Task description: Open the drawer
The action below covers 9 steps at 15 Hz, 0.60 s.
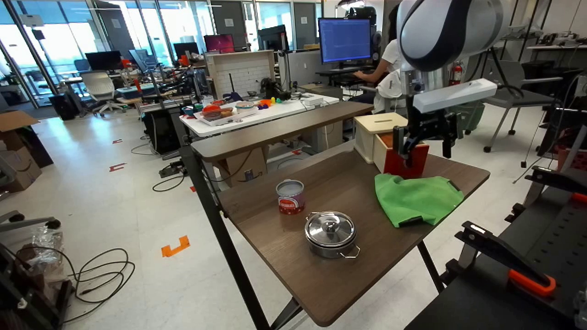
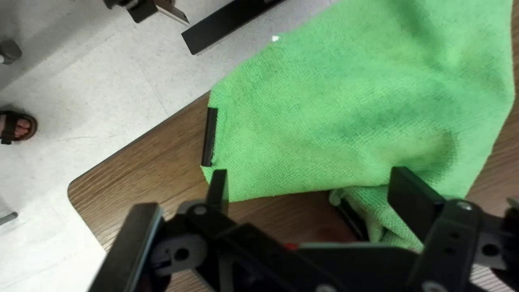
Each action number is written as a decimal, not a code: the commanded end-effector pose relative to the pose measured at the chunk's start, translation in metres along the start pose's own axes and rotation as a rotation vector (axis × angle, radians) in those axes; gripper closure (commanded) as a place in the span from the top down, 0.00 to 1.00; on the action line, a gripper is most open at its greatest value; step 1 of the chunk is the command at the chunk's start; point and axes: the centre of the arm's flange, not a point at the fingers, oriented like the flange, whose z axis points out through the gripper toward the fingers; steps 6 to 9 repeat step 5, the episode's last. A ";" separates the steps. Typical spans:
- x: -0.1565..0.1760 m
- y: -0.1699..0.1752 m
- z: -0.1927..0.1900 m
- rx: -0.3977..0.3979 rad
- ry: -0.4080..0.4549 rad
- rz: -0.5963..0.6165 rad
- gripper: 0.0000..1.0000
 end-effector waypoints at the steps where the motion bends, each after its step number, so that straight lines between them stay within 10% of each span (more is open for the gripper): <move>1: -0.007 0.001 -0.009 -0.006 -0.001 -0.015 1.00; 9: -0.018 0.005 -0.019 -0.009 -0.006 -0.026 1.00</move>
